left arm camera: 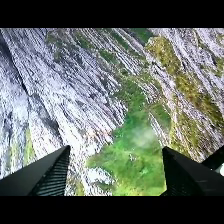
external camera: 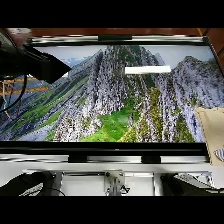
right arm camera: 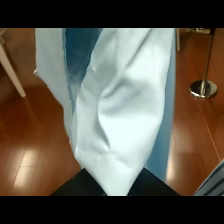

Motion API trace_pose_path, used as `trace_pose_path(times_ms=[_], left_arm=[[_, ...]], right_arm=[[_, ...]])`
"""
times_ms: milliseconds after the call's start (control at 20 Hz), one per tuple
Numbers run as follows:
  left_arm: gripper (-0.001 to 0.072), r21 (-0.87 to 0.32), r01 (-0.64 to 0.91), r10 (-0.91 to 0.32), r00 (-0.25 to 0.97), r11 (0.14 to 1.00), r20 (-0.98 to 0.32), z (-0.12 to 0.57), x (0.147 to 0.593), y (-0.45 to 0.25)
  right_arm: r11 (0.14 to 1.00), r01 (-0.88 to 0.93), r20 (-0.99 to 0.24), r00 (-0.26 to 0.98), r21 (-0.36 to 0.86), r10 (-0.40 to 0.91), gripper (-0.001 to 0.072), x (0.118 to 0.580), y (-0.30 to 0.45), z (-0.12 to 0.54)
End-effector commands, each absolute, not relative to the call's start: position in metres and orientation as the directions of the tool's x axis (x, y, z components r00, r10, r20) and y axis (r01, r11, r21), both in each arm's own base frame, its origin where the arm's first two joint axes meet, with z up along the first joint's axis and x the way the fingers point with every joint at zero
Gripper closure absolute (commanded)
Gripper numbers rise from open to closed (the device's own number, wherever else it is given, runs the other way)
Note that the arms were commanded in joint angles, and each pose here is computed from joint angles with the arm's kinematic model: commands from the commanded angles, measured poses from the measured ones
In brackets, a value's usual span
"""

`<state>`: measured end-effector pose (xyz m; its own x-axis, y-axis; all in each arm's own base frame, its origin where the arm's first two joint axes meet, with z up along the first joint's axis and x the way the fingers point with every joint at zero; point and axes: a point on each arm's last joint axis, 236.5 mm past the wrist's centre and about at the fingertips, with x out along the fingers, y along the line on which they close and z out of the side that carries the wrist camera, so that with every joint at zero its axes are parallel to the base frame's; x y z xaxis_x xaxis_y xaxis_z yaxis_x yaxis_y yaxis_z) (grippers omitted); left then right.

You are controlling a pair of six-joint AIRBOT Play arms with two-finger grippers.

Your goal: Fold the shirts.

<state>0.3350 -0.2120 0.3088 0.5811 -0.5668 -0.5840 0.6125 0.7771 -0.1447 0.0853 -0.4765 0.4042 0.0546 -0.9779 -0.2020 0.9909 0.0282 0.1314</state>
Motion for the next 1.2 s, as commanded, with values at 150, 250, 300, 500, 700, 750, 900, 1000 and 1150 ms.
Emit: trace_pose_path(times_ms=[150, 250, 300, 500, 700, 750, 900, 1000, 1150], left_arm=[[0.0033, -0.158, 0.609, -0.565, 0.566, 0.777, -0.600, 0.302, 0.333, -0.213], [0.0032, -0.162, 0.612, -0.573, 0.569, 0.774, -0.590, 0.305, 0.334, -0.214], [0.0032, -0.168, 0.615, -0.585, 0.577, 0.770, -0.570, 0.310, 0.336, -0.217], [0.0032, -0.202, 0.627, -0.645, 0.639, 0.752, -0.419, 0.345, 0.350, -0.231], [0.0034, -0.180, 0.648, -0.670, 0.688, 0.740, -0.279, 0.379, 0.362, -0.237], [0.0034, -0.169, 0.649, -0.669, 0.698, 0.741, -0.256, 0.384, 0.364, -0.237], [0.0043, -0.175, 0.648, -0.671, 0.715, 0.741, -0.195, 0.398, 0.369, -0.237], [0.0108, -0.188, 0.654, -0.679, 0.719, 0.733, -0.149, 0.409, 0.369, -0.239], [0.0080, -0.132, 0.688, -0.700, 0.707, 0.713, -0.099, 0.421, 0.366, -0.244]], right_arm=[[0.036, 0.986, -0.243, 0.075, 0.160, -0.967, 0.0637, 0.074, -0.481, 0.393], [0.116, 0.979, -0.244, 0.154, 0.166, -0.958, 0.0637, 0.094, -0.473, 0.396], [0.150, 0.978, -0.257, 0.185, 0.147, -0.948, 0.0637, 0.103, -0.466, 0.395], [0.296, 0.947, -0.335, 0.320, 0.122, -0.886, 0.0636, 0.152, -0.426, 0.387], [0.493, 0.865, -0.379, 0.488, 0.093, -0.786, 0.0636, 0.218, -0.363, 0.388], [0.550, 0.831, -0.390, 0.534, 0.078, -0.750, 0.0636, 0.236, -0.344, 0.387], [0.767, 0.634, -0.458, 0.713, 0.098, -0.531, 0.0636, 0.304, -0.263, 0.374], [0.910, 0.389, -0.493, 0.825, 0.143, -0.275, 0.0636, 0.353, -0.181, 0.364], [0.981, -0.088, -0.515, 0.841, 0.174, 0.167, 0.0636, 0.398, -0.026, 0.354]])
